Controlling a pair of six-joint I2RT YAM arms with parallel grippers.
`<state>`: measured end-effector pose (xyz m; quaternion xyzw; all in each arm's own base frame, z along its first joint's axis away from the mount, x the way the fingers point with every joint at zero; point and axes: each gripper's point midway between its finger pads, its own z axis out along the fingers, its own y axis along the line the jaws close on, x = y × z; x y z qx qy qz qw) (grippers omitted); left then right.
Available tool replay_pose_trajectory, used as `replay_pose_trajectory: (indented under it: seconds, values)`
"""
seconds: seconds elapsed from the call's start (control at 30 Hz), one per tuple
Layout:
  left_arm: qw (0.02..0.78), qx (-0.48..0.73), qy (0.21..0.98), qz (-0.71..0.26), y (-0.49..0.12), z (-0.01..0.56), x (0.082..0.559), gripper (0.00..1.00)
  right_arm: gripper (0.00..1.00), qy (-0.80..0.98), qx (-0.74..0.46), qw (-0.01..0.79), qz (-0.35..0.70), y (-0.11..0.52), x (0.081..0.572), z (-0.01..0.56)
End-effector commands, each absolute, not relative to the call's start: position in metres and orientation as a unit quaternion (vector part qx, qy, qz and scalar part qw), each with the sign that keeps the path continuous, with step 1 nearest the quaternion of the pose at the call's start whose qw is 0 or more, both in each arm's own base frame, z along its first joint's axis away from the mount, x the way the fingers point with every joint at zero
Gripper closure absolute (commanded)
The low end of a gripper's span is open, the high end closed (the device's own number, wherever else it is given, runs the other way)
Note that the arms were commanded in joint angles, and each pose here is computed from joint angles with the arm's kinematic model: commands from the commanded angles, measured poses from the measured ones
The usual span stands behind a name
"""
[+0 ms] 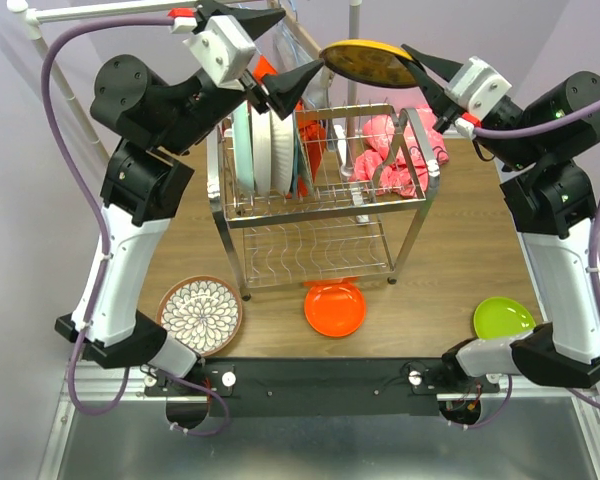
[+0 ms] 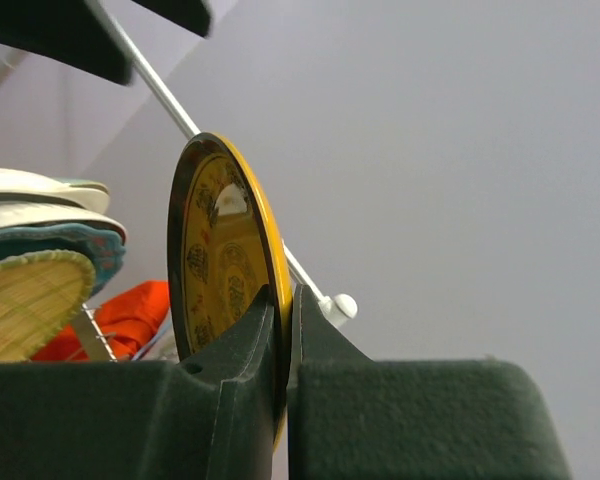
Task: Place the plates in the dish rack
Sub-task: Pass the plate from the right arm to the left, then pass the plate from the left arm to the right
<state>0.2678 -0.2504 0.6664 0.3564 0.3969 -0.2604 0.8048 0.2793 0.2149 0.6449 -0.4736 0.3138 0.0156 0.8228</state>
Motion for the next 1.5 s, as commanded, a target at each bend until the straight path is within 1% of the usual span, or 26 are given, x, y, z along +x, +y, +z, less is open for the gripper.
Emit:
replay_pose_trajectory:
  seconds: [0.0, 0.1, 0.17, 0.2, 0.37, 0.43, 0.47, 0.5, 0.67, 0.73, 0.77, 0.8, 0.83, 0.87, 0.9, 0.97, 1.0, 1.07, 1.17, 1.23, 1.27, 1.3, 1.37, 1.4, 1.47]
  values:
    - [0.795, 0.399, 0.385, -0.249, -0.27, 0.656, 0.279, 0.18, 1.0, 0.259, -0.488, 0.831, 0.054, 0.221, 0.246, 0.658]
    - [0.78, 0.42, 0.38, -0.265, -0.282, 0.647, 0.275, 0.23, 0.99, 0.265, -0.476, 0.837, 0.052, 0.219, 0.251, 0.664]
    - [0.771, 0.43, 0.386, -0.268, -0.288, 0.637, 0.275, 0.24, 0.99, 0.265, -0.472, 0.839, 0.052, 0.219, 0.252, 0.668]
    - [0.767, 0.433, 0.389, -0.27, -0.292, 0.633, 0.273, 0.26, 1.0, 0.262, -0.474, 0.839, 0.053, 0.219, 0.251, 0.668]
    - [0.769, 0.44, 0.404, -0.226, -0.306, 0.62, 0.28, 0.32, 0.99, 0.248, -0.498, 0.827, 0.077, 0.228, 0.243, 0.658]
    - [0.771, 0.435, 0.415, -0.209, -0.309, 0.617, 0.285, 0.51, 1.0, 0.242, -0.506, 0.824, 0.082, 0.231, 0.239, 0.655]
    - [0.774, 0.434, 0.414, -0.201, -0.309, 0.619, 0.286, 0.65, 1.0, 0.24, -0.507, 0.824, 0.083, 0.231, 0.239, 0.655]
    - [0.78, 0.42, 0.424, -0.189, -0.305, 0.62, 0.292, 1.0, 0.99, 0.241, -0.505, 0.824, 0.083, 0.23, 0.238, 0.656]
    - [0.796, 0.408, 0.414, -0.166, -0.3, 0.631, 0.288, 1.0, 0.99, 0.246, -0.493, 0.831, 0.078, 0.225, 0.239, 0.663]
    - [0.81, 0.392, 0.411, -0.146, -0.291, 0.638, 0.289, 1.0, 0.94, 0.263, -0.473, 0.836, 0.084, 0.222, 0.243, 0.666]
    - [0.812, 0.387, 0.415, -0.136, -0.29, 0.636, 0.292, 1.0, 0.85, 0.268, -0.459, 0.843, 0.085, 0.22, 0.245, 0.671]
    - [0.824, 0.365, 0.415, -0.121, -0.284, 0.643, 0.294, 1.0, 0.61, 0.289, -0.432, 0.849, 0.093, 0.214, 0.25, 0.676]
    - [0.835, 0.354, 0.408, -0.107, -0.275, 0.651, 0.291, 1.0, 0.48, 0.299, -0.415, 0.854, 0.098, 0.211, 0.253, 0.679]
    - [0.835, 0.353, 0.411, -0.098, -0.276, 0.645, 0.295, 1.0, 0.35, 0.304, -0.397, 0.861, 0.1, 0.207, 0.256, 0.685]
    - [0.848, 0.338, 0.398, -0.092, -0.271, 0.655, 0.292, 1.0, 0.19, 0.323, -0.369, 0.865, 0.108, 0.202, 0.261, 0.688]
    - [0.859, 0.32, 0.393, -0.076, -0.261, 0.661, 0.29, 1.0, 0.12, 0.333, -0.349, 0.869, 0.116, 0.198, 0.262, 0.693]
    - [0.867, 0.308, 0.386, -0.07, -0.256, 0.668, 0.289, 1.0, 0.05, 0.337, -0.339, 0.87, 0.118, 0.196, 0.262, 0.694]
    - [0.872, 0.302, 0.379, -0.063, -0.252, 0.673, 0.287, 1.0, 0.0, 0.341, -0.324, 0.874, 0.121, 0.191, 0.262, 0.698]
    - [0.881, 0.294, 0.369, -0.042, -0.252, 0.678, 0.286, 1.0, 0.0, 0.356, -0.275, 0.881, 0.148, 0.18, 0.259, 0.708]
    - [0.888, 0.272, 0.37, -0.008, -0.247, 0.681, 0.288, 1.0, 0.0, 0.378, -0.225, 0.876, 0.198, 0.174, 0.254, 0.711]
    - [0.887, 0.276, 0.37, -0.003, -0.258, 0.674, 0.285, 1.0, 0.0, 0.387, -0.207, 0.871, 0.222, 0.173, 0.253, 0.71]
    - [0.895, 0.257, 0.363, 0.035, -0.249, 0.68, 0.285, 1.0, 0.0, 0.405, -0.176, 0.852, 0.28, 0.176, 0.251, 0.706]
    - [0.896, 0.253, 0.361, 0.056, -0.258, 0.672, 0.282, 1.0, 0.0, 0.424, -0.144, 0.829, 0.335, 0.177, 0.246, 0.698]
    - [0.901, 0.235, 0.354, 0.088, -0.249, 0.678, 0.28, 1.0, 0.0, 0.435, -0.115, 0.805, 0.386, 0.181, 0.243, 0.697]
    - [0.898, 0.234, 0.352, 0.119, -0.252, 0.671, 0.282, 1.0, 0.0, 0.44, -0.098, 0.782, 0.431, 0.186, 0.239, 0.698]
